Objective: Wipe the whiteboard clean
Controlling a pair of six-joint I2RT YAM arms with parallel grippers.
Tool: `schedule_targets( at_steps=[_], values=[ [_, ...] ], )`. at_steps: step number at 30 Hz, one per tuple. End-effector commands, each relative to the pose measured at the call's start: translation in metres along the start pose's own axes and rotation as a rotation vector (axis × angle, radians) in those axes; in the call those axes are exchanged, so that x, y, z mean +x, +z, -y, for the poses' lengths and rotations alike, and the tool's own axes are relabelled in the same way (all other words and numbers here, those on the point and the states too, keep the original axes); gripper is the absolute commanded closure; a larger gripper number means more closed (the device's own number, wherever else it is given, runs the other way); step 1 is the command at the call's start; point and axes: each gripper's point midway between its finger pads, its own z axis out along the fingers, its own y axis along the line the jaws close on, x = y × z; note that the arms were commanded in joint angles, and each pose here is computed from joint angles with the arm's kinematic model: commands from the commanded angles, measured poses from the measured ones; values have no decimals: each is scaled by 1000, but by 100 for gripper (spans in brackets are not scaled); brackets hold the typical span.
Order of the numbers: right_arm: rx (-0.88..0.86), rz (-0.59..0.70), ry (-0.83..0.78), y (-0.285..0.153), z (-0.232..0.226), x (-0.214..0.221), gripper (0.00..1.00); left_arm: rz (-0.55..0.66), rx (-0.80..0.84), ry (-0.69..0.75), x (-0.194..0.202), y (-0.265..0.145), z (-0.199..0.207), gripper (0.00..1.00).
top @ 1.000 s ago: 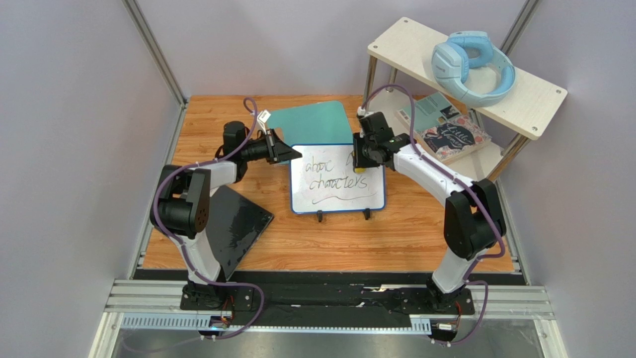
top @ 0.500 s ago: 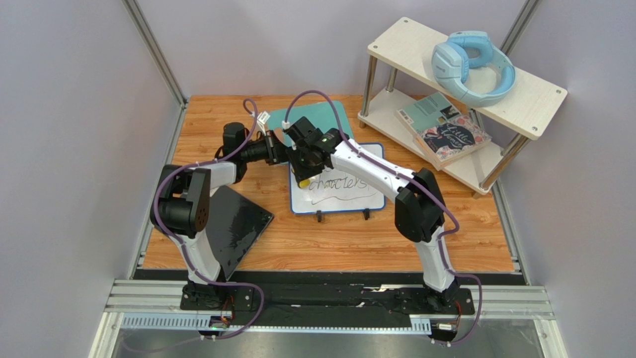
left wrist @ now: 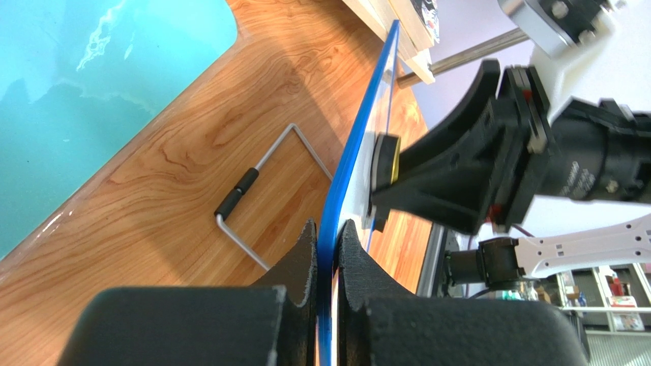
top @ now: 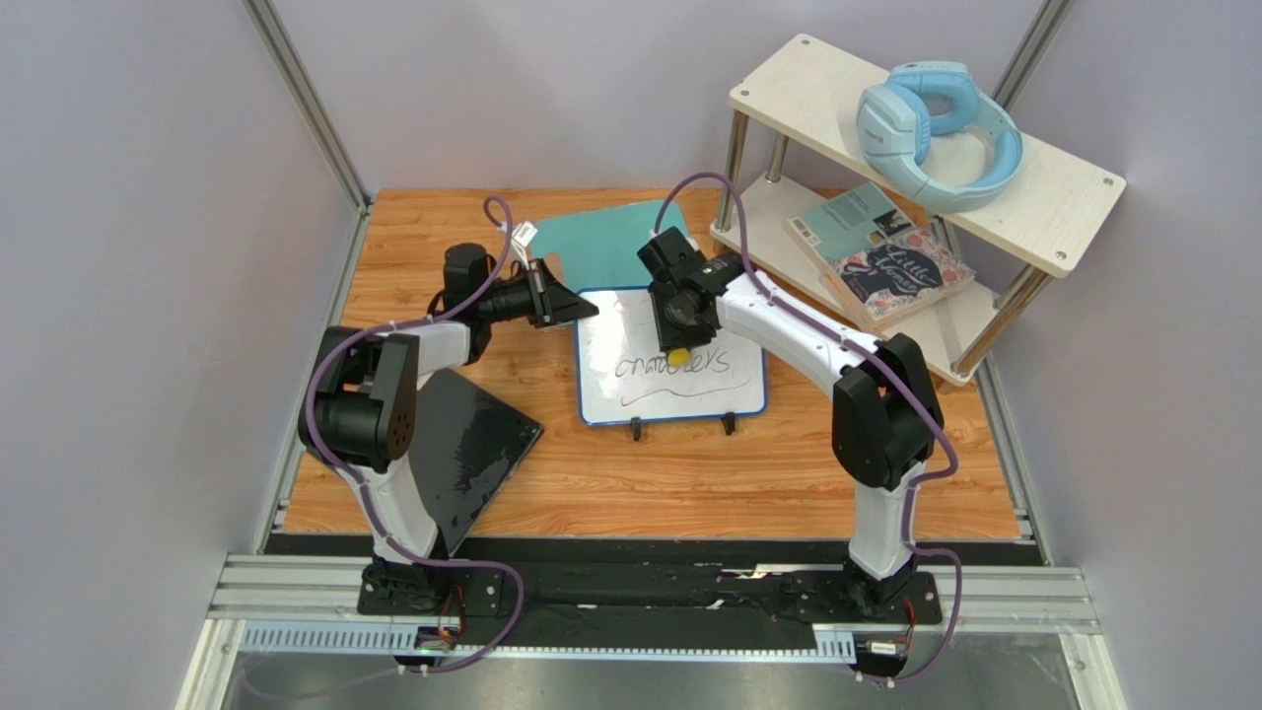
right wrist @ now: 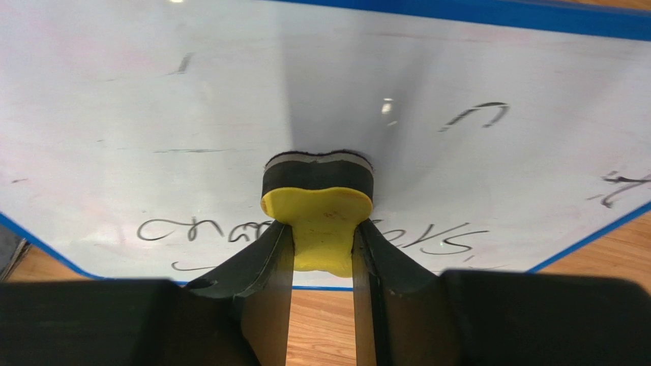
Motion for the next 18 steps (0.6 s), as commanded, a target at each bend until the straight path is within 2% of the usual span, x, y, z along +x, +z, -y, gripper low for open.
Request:
schedule_targets(
  at_steps=[1,6,10,14,18],
  values=[
    [174,36,-14,26,47,-3,100,29,-63,123,-1,4,-16,100],
    [-7,98,-112,14,-24,-8,100,30,-62,124,-1,4,-16,100],
    [-103,85,-227,13,-65,2,100,28,-59,124,0,4,-15,100],
    [-25,84,-453,21,-81,28,100,28,-60,121,0,4,-16,100],
    [41,137,-570,30,-86,40,100,29,-59,121,0,4,-16,100]
  ],
)
